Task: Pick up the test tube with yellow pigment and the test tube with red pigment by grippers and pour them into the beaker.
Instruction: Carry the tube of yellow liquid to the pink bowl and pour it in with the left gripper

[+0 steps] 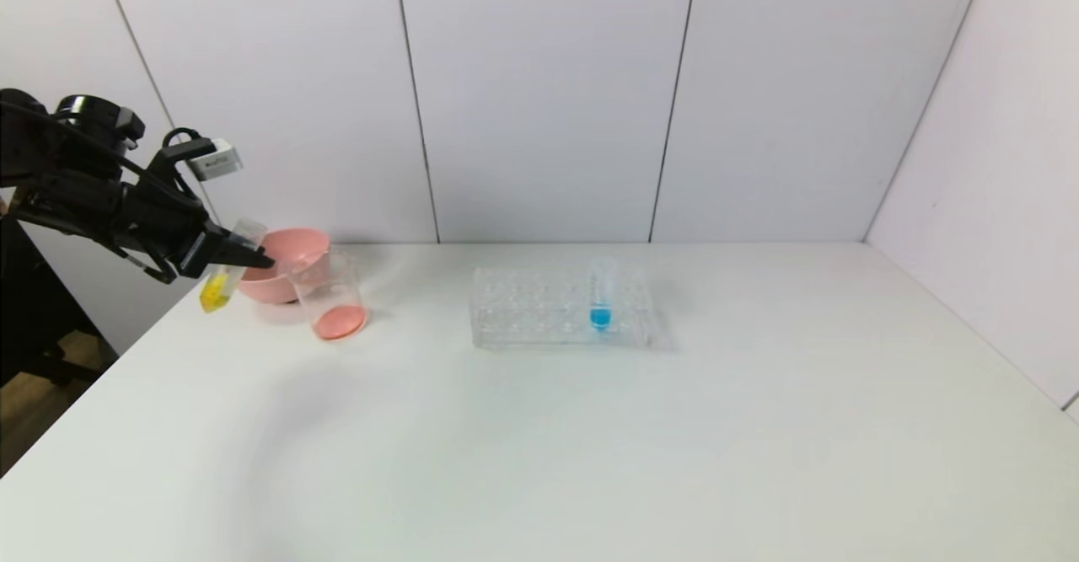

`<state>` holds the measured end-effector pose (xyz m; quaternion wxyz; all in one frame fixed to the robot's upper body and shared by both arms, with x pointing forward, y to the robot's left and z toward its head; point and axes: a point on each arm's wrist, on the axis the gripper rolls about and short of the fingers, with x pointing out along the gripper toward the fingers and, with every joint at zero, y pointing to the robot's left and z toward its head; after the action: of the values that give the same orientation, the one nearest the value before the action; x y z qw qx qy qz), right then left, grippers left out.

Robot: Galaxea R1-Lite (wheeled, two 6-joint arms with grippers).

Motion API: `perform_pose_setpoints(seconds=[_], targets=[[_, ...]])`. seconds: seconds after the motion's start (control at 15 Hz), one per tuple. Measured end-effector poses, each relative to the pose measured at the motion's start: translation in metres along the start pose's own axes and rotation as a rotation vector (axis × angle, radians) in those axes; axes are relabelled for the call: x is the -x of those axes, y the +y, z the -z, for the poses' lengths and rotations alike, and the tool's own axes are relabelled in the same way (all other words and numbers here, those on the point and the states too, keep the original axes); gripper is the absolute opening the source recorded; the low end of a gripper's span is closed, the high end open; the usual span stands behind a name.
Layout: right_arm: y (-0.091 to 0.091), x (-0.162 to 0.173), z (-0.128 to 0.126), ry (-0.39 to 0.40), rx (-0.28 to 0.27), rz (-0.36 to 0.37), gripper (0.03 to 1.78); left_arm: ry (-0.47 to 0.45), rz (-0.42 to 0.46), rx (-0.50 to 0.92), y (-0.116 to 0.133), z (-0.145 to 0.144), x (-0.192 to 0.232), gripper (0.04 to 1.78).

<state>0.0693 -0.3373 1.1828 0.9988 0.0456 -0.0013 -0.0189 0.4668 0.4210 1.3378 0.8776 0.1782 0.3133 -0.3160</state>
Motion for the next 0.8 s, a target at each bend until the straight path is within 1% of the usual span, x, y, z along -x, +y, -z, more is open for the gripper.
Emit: perform_pose_setpoints(seconds=[0.13,0.4,0.6,0.8], targets=[[0.000,0.000,0.000,0.000,0.000,0.000,1.71,0.055,-0.011,-0.045,-0.003,-0.008,-0.003,0.48],[0.000,0.000,0.000,0.000,0.000,0.000,1.71,0.143,-0.073,-0.151,-0.007,-0.019,-0.016,0.48],[0.000,0.000,0.000,0.000,0.000,0.000,1.71,0.183,-0.125,-0.206,-0.011,-0.027,-0.021,0.48],[0.000,0.000,0.000,0.000,0.000,0.000,1.71,0.214,-0.130,-0.249,-0.020,-0.034,-0.030,0.48]])
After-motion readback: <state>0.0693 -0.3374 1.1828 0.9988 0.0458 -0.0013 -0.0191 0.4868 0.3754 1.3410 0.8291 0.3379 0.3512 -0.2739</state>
